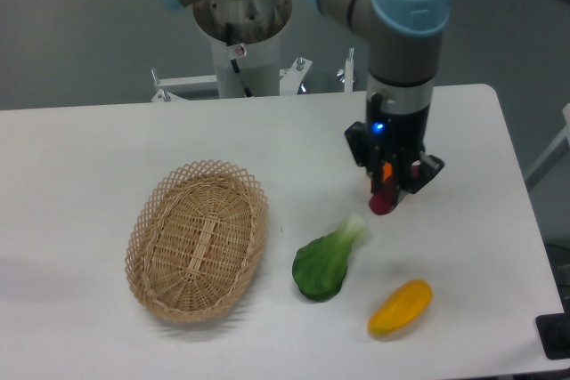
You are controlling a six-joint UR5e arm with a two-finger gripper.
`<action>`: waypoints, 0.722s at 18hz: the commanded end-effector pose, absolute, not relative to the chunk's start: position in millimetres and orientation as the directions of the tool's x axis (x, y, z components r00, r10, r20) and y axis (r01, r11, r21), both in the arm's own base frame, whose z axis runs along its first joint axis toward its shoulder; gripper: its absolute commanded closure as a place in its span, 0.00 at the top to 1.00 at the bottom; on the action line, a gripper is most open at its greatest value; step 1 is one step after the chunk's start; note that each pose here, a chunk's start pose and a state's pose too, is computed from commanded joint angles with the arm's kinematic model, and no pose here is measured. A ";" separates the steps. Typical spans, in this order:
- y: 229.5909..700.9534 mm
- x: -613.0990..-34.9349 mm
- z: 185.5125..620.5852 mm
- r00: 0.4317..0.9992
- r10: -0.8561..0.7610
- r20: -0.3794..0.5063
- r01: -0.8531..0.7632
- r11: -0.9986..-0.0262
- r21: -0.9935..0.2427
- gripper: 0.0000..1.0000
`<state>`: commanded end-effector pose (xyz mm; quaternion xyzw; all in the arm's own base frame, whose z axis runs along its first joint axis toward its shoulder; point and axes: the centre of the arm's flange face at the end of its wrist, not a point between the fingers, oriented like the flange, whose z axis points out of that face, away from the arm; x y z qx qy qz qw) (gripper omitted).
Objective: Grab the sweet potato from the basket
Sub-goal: 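Lift the sweet potato out of the basket toward the orange, then hold the sweet potato raised beside the orange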
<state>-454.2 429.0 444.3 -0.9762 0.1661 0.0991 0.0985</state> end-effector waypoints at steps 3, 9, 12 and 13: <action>429.0 -454.5 445.2 0.925 -0.304 -0.229 -0.344 -0.926 -0.158 0.26; 429.5 -454.0 444.8 0.924 -0.305 -0.231 -0.345 -0.926 -0.156 0.26; 429.2 -453.6 442.2 0.924 -0.306 -0.230 -0.345 -0.926 -0.156 0.26; 429.3 -453.8 443.0 0.924 -0.305 -0.231 -0.345 -0.926 -0.156 0.26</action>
